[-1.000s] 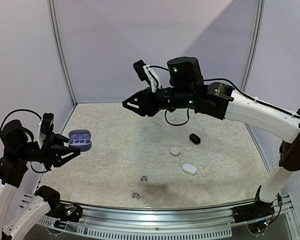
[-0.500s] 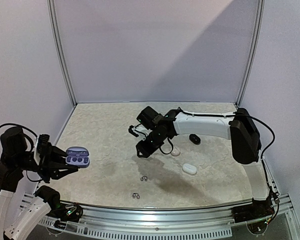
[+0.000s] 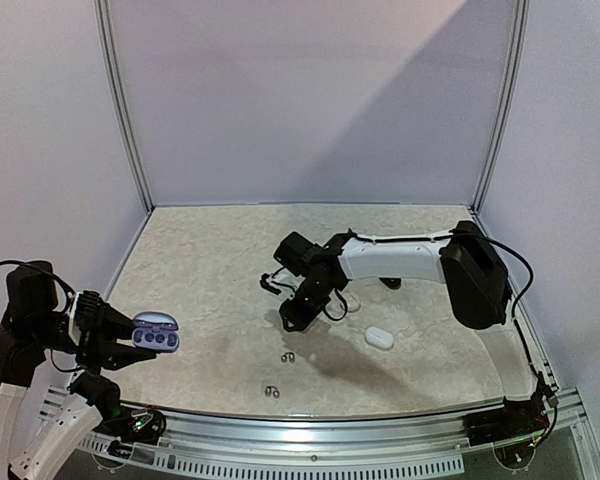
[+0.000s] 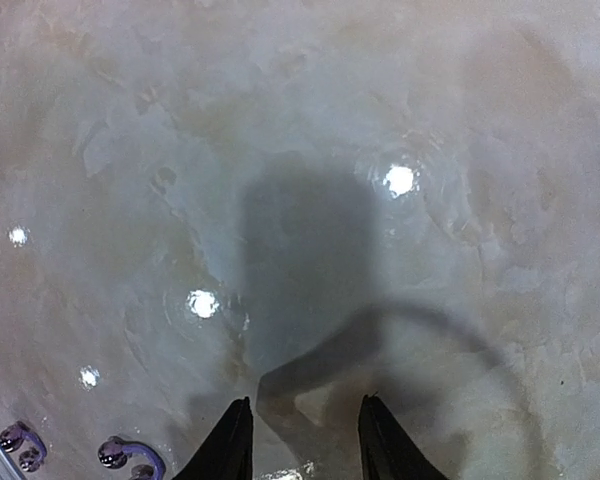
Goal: Insert the wireless bluetooth earbuds into the charging case
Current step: Pick up the right earbud from the center of the board.
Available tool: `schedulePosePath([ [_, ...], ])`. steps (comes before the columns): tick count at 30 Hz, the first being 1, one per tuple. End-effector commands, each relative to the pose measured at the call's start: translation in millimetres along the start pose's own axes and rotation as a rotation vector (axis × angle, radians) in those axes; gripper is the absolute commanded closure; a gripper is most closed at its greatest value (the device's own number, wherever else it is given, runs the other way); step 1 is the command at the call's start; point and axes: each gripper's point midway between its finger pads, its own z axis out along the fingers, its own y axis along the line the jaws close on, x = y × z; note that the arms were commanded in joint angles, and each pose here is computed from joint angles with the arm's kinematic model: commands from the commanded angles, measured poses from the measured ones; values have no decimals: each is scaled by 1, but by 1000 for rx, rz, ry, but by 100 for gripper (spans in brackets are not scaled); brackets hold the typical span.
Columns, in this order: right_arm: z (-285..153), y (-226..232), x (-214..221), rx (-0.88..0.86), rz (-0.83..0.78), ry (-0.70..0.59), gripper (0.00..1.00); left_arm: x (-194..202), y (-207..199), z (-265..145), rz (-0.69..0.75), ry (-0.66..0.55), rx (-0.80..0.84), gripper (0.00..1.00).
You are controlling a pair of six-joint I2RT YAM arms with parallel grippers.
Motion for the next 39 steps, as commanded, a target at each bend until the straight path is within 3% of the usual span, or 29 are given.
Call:
schedulePosePath([
  [1, 17, 5, 27, -38, -15, 84, 64, 3, -7, -1, 9, 3, 17, 100],
  [7, 17, 22, 37, -113, -30, 115, 68, 3, -7, -1, 9, 7, 11, 100],
  [16, 9, 36, 59, -54, -130, 173, 72, 4, -8, -1, 9, 8, 12, 100],
  [39, -10, 74, 73, -107, -109, 176, 70, 7, -6, -1, 5, 16, 3, 100],
])
